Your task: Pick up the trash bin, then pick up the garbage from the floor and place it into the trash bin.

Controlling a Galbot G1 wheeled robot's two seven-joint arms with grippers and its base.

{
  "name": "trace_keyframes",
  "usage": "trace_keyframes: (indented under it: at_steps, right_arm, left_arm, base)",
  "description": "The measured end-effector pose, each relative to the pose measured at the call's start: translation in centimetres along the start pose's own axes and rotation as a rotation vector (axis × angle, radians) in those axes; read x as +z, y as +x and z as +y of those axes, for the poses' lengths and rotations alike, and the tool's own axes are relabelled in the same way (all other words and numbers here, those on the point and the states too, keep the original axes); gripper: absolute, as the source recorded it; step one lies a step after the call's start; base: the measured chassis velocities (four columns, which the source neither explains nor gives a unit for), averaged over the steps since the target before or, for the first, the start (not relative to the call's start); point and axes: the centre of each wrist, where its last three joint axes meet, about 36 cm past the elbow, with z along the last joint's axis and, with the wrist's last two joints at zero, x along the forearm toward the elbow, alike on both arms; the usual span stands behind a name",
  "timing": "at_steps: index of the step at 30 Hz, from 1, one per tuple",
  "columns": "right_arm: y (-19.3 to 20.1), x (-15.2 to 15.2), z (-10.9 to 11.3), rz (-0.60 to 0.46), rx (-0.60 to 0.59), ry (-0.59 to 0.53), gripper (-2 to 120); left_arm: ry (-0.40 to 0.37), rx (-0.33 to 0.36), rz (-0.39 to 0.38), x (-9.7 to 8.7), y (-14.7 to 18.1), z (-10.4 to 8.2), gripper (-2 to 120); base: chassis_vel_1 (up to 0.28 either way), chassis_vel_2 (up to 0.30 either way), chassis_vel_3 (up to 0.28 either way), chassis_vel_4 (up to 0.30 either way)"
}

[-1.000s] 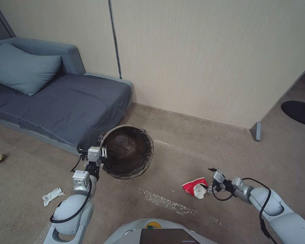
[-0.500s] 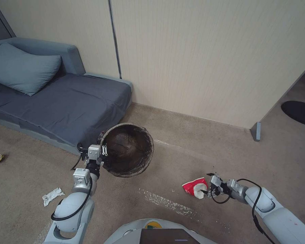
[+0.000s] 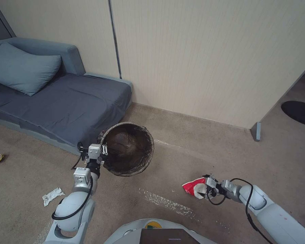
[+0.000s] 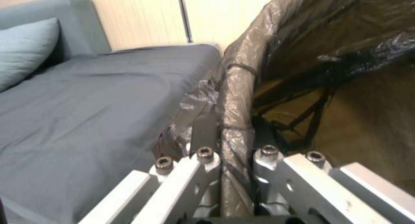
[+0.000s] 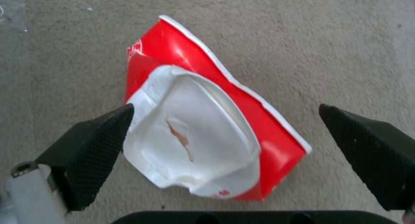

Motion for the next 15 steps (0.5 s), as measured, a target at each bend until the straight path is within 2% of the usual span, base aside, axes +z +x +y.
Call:
trace_keyframes:
  at_steps: [15]
  right_arm:
    - [-1.7, -0.4, 0.6, 0.001, -0.031, 0.015, 100]
  left_arm:
    - [0.005, -0.005, 0.003, 0.2, -0.3, -0.2, 3]
  base:
    - [0.000, 0.000, 0.000, 0.000]
